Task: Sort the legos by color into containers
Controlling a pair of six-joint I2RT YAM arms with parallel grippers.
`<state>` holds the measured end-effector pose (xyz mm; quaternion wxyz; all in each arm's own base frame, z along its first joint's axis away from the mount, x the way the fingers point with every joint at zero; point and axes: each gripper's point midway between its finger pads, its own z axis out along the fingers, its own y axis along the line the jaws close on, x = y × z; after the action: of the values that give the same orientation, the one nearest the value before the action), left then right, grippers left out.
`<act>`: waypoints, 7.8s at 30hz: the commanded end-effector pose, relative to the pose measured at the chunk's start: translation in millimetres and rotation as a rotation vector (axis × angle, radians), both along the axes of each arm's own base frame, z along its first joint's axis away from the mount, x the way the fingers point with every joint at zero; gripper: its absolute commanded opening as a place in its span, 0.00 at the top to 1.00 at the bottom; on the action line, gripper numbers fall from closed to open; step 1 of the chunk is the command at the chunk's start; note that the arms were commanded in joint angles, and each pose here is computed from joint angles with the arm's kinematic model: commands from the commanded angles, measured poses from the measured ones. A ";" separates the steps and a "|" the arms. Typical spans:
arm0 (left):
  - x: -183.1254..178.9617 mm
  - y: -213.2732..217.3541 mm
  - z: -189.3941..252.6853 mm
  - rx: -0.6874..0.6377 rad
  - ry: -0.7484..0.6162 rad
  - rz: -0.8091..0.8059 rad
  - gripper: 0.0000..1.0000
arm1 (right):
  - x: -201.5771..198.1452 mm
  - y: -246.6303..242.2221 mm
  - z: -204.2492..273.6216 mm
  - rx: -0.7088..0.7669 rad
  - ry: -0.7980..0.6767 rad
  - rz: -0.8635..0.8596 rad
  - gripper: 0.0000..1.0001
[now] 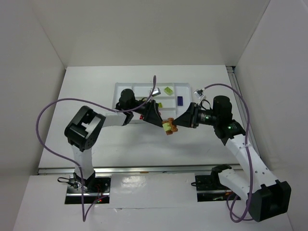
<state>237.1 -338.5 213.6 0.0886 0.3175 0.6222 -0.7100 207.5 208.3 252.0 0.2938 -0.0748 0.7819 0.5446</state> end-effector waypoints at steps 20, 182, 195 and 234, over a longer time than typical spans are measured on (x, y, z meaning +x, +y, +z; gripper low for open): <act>30.0 28.0 9.9 -0.123 -0.111 0.099 0.31 | 30.9 -31.9 -52.2 -0.223 0.104 -0.237 0.78; -52.6 -12.6 -152.8 0.901 -0.616 0.111 0.31 | 44.3 -121.6 -96.8 -0.706 0.131 -0.840 0.22; -43.5 -20.4 -161.4 0.930 -0.643 0.111 0.31 | 45.6 -119.5 -97.9 -0.708 0.128 -0.827 0.22; -16.4 -12.8 -97.0 0.749 -0.569 0.268 1.00 | 36.8 -91.2 -81.7 -0.609 0.033 -0.643 0.22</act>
<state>212.8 -356.6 79.4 0.2046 0.4500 0.8334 -0.2472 243.7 102.6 162.2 0.3916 0.1399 0.8998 0.1325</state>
